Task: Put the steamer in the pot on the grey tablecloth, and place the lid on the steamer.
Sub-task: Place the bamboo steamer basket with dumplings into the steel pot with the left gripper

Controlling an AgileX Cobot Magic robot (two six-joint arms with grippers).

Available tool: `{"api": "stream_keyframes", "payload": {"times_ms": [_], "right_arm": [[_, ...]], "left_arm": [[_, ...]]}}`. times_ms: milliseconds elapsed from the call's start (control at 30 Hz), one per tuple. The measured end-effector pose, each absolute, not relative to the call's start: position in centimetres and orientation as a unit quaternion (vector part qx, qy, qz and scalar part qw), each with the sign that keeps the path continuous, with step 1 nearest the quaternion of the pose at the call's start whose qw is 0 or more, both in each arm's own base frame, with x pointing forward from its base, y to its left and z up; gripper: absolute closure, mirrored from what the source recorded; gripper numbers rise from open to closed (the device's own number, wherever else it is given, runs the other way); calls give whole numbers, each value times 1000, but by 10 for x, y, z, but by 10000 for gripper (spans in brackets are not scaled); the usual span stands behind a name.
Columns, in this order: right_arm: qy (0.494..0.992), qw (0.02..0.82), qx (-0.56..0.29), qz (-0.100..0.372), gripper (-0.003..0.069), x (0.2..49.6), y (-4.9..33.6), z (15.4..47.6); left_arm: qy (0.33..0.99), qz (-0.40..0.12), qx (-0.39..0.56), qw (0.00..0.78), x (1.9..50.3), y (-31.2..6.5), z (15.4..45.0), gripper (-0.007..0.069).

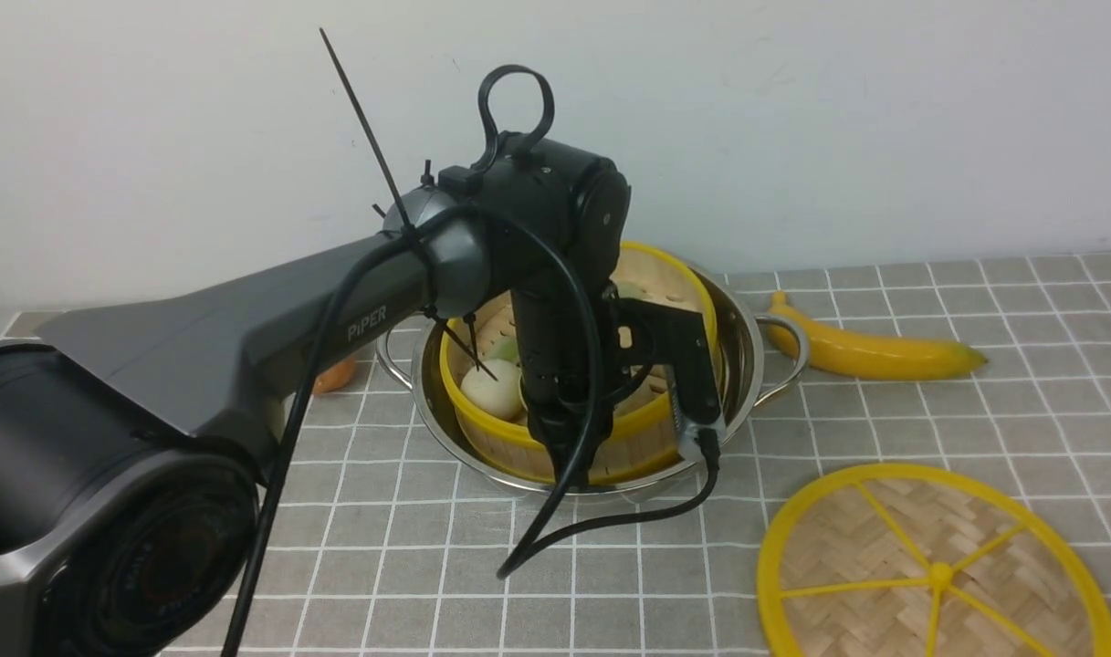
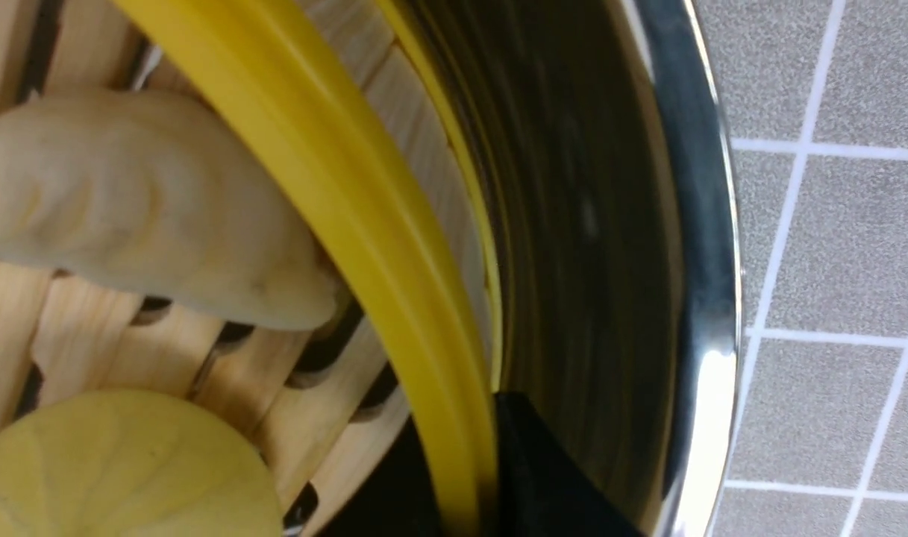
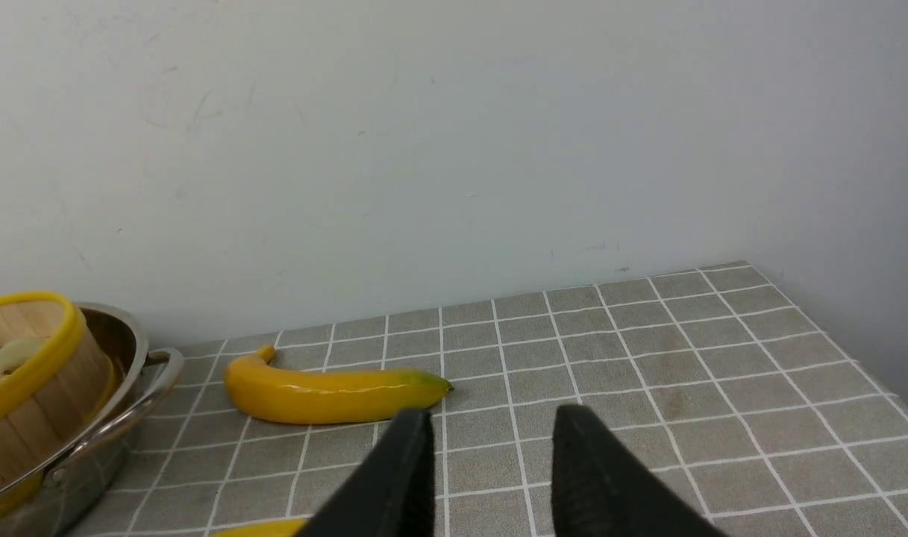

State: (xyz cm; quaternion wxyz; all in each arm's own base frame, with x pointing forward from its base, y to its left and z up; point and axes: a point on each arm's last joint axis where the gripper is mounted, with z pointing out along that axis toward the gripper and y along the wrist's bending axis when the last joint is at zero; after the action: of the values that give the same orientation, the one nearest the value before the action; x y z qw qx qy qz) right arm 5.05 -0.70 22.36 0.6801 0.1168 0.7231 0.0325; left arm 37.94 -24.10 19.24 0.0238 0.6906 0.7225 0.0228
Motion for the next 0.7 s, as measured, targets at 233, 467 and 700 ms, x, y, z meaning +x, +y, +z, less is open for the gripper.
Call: {"api": "stream_keyframes", "payload": {"times_ms": [233, 467, 700], "right_arm": [[723, 680, 117, 33, 414, 50, -7, 224], [723, 680, 117, 33, 414, 50, -7, 224], [723, 680, 117, 33, 414, 50, -7, 224]], "left_arm": [[722, 24, 691, 24, 380, -241, 192, 507], [724, 25, 689, 19, 380, -242, 187, 476], [727, 13, 686, 26, 380, -244, 188, 419]]}}
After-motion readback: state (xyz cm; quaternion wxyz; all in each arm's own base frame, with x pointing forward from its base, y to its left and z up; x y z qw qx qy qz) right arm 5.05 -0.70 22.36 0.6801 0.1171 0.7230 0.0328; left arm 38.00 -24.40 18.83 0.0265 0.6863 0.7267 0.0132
